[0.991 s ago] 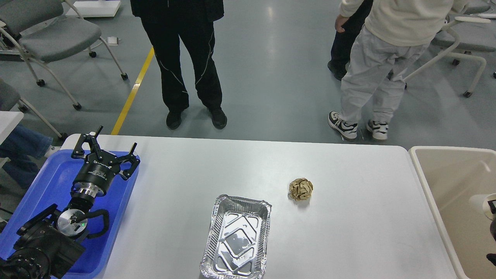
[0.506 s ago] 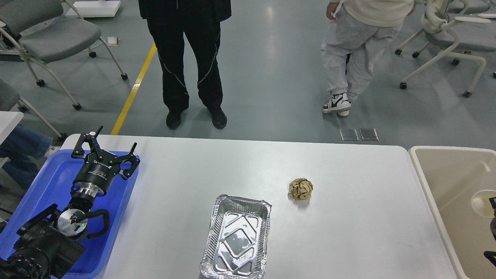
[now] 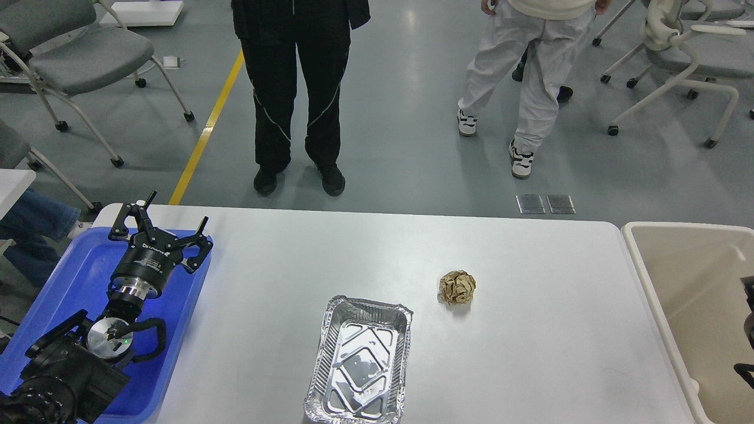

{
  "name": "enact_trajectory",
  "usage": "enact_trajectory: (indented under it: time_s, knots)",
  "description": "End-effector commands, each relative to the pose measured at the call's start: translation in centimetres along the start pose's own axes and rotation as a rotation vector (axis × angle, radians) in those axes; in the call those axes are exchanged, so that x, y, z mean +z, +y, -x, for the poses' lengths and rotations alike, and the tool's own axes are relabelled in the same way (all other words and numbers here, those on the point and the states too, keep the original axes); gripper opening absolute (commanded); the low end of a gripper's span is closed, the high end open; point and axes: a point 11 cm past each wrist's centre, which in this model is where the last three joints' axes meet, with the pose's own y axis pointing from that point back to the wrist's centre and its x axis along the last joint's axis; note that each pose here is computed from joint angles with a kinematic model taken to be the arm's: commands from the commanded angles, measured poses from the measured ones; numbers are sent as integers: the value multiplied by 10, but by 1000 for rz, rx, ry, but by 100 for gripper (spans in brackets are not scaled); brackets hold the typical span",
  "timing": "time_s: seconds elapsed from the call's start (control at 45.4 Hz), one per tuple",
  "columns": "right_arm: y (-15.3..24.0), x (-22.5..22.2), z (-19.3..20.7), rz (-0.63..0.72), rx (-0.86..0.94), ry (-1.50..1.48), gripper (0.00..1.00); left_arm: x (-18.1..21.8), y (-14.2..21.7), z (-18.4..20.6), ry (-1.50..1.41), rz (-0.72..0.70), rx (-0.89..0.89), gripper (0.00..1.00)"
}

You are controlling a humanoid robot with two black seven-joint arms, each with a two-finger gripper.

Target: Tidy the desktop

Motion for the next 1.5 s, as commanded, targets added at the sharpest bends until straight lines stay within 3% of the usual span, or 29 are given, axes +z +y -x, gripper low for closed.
enact_trajectory:
  time_s: [0.0,0.176,0.33,0.484,0.727,0.859,1.475]
  knots:
    - [0,-95,-55,-181,20,-222,100,0,0,0,0,0,1,100]
    - [25,-182,-83,-381,-43,-449,100,0,0,0,0,0,-1,100]
    - [63,-252,-79,-575,-215,-636,100,0,0,0,0,0,1,100]
    - [87,-280,-70,-678,-323,-707,100,0,0,0,0,0,-1,100]
    - [117,-308,-71,-880,-353,-799,100,0,0,0,0,0,1,100]
    - [119,-305,-61,-906,-364,-825,100,0,0,0,0,0,-1,100]
    - [94,-170,108,-631,-445,-948,100,0,0,0,0,0,1,100]
